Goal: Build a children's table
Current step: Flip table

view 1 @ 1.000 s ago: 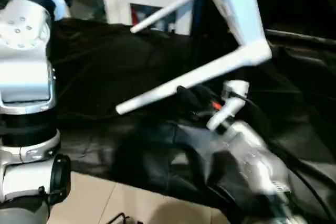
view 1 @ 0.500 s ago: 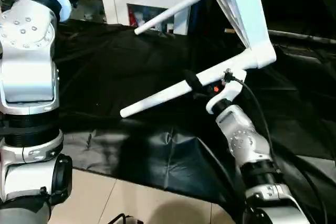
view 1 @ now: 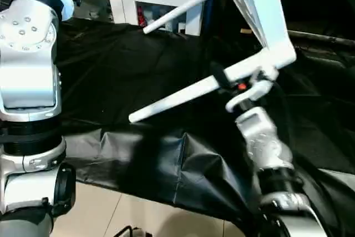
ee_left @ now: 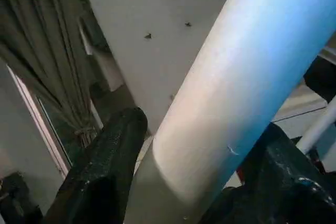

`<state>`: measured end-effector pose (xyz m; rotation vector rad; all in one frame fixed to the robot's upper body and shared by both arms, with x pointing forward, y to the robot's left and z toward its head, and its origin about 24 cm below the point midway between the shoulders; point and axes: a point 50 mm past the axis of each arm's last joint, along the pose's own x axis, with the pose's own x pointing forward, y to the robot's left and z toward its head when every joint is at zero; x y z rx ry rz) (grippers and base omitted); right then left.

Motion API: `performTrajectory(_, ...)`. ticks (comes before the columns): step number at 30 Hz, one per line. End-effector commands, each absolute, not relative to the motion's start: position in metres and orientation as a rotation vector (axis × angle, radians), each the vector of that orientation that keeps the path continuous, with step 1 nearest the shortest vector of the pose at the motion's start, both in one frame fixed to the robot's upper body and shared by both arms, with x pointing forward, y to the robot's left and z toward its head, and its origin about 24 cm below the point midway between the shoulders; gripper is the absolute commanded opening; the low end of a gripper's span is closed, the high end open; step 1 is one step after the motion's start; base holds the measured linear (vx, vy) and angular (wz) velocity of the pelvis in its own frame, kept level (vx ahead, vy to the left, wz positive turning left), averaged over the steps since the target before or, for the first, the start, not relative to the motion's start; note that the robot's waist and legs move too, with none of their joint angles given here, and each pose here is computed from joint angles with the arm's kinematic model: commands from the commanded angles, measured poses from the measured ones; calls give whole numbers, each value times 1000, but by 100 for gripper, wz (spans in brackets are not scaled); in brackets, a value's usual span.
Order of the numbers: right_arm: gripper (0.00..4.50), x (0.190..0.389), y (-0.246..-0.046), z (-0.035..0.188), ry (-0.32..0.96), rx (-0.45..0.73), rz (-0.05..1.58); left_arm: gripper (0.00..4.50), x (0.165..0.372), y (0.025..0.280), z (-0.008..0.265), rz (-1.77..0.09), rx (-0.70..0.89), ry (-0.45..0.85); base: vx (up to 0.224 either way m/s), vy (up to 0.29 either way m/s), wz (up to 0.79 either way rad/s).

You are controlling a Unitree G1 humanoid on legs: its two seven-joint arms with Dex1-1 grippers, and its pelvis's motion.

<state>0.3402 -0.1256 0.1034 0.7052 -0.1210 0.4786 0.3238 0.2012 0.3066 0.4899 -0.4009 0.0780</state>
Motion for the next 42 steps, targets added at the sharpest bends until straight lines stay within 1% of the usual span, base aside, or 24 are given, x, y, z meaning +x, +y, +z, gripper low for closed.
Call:
performTrajectory(1,242,330,-127,130,-206,641,594,266,328,210,294,96,368,-354,0,0,0)
performTrajectory(2,242,329,-128,131,-208,635,600,266,327,211,294,95,366,-354,0,0,0)
performTrajectory(6,215,318,-134,139,-228,571,627,262,326,213,288,92,343,-349,0,0,0)
performTrajectory(7,211,311,-140,146,-245,506,630,260,326,214,284,95,310,-346,0,0,0)
performTrajectory(8,208,311,-140,146,-245,506,630,257,326,214,284,95,310,-346,0,0,0)
performTrajectory(9,208,307,-146,155,-274,478,615,257,327,214,282,95,266,-355,0,0,0)
performTrajectory(10,205,306,-147,158,-284,473,610,254,327,214,281,95,250,-358,0,0,0)
performTrajectory(13,199,304,-155,177,-355,395,562,243,329,214,275,81,205,-352,0,0,0)
performTrajectory(14,198,303,-156,181,-367,372,554,240,329,214,274,74,194,-346,0,0,0)
performTrajectory(15,198,299,-156,192,-386,300,563,240,331,214,268,60,169,-334,0,0,0)
performTrajectory(16,196,297,-155,196,-396,266,572,236,332,214,265,56,156,-327,0,0,0)
performTrajectory(18,195,295,-154,200,-402,240,577,230,332,214,262,56,144,-321,0,0,0)
performTrajectory(21,192,294,-153,212,-417,155,569,214,333,218,242,74,123,-289,0,0,0)
performTrajectory(23,192,294,-152,213,-415,142,573,210,333,219,238,77,117,-283,0,0,0)
performTrajectory(24,191,295,-152,215,-409,92,563,205,333,220,230,78,121,-265,0,0,0)
performTrajectory(25,190,297,-151,218,-400,50,556,196,333,221,216,72,104,-237,0,0,0)
performTrajectory(26,190,299,-151,223,-402,44,551,196,332,221,210,73,113,-218,0,0,0)
performTrajectory(28,188,300,-150,229,-408,53,559,184,331,221,206,75,117,-210,0,0,0)
performTrajectory(30,186,301,-150,231,-409,49,558,177,330,221,205,75,113,-206,0,0,0)
performTrajectory(33,184,303,-149,233,-398,23,550,172,325,223,193,76,151,-180,0,0,0)
performTrajectory(36,184,303,-147,233,-388,11,548,172,322,223,188,66,157,-173,0,0,0)
performTrajectory(39,184,302,-143,232,-364,-15,547,172,320,219,180,9,182,-161,0,0,0)
performTrajectory(41,184,297,-137,226,-330,-18,588,172,320,217,173,-39,201,-126,0,0,0)
performTrajectory(42,184,296,-134,224,-310,3,598,172,321,218,172,-40,213,-117,0,0,0)
